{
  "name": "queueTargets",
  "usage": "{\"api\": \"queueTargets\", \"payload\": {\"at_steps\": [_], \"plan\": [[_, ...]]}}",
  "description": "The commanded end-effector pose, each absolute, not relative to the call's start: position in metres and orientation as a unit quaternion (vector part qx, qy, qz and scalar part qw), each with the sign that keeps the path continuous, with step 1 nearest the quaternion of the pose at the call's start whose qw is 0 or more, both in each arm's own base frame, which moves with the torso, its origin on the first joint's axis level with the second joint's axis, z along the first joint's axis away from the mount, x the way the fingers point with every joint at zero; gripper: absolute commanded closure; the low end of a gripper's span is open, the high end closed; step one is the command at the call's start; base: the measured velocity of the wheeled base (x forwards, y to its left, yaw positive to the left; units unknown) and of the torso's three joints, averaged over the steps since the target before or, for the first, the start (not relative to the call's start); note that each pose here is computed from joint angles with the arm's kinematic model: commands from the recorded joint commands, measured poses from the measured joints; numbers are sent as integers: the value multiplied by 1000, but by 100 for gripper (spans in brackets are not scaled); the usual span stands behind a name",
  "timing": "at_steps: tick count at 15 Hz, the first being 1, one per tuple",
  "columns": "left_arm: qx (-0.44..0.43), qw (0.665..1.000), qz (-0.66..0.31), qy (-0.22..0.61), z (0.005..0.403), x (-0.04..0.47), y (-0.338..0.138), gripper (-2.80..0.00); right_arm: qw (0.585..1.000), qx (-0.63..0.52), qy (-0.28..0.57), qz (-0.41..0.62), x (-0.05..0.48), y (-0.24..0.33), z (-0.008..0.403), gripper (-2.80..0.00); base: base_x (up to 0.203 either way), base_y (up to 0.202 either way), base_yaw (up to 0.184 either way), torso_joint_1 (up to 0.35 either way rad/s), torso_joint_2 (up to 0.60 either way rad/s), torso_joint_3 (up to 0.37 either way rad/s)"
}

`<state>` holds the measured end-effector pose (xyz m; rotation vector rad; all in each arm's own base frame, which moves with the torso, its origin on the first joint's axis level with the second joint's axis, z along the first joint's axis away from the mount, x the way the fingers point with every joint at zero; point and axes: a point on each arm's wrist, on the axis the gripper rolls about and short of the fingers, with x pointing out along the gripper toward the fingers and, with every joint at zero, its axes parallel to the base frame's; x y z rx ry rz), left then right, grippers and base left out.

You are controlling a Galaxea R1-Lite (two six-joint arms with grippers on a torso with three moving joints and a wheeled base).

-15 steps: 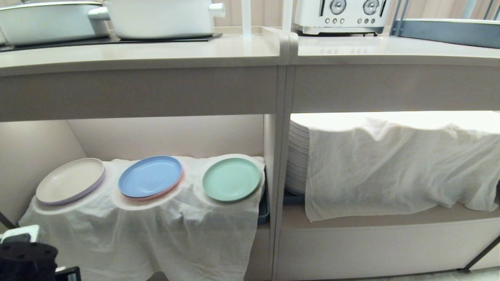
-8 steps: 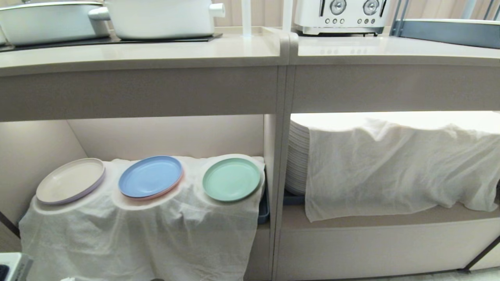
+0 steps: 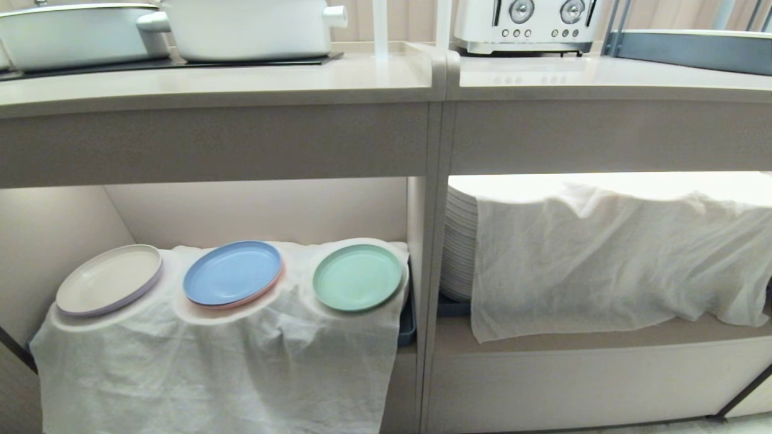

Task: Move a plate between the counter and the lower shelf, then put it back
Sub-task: Pick up the plate in the cupboard

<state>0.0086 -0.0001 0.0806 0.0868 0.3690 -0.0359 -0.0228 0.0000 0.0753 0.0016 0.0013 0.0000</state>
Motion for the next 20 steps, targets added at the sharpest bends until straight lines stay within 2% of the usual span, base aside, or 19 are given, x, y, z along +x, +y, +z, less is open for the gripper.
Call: {"api": "queueTargets", "payload": {"at_steps": [1, 8, 20], "plan": [[49, 993, -5, 110, 80, -5, 0, 0, 1000, 1, 1, 0, -23, 0, 75, 0, 0, 0, 0, 0, 0, 0], [53, 999, -8, -1, 76, -23, 0, 0, 1000, 1, 1, 0, -23, 0, 75, 0, 0, 0, 0, 0, 0, 0], [20, 1000, -3, 2, 75, -23, 0, 0, 1000, 1, 1, 0, -23, 0, 75, 0, 0, 0, 0, 0, 0, 0]]}}
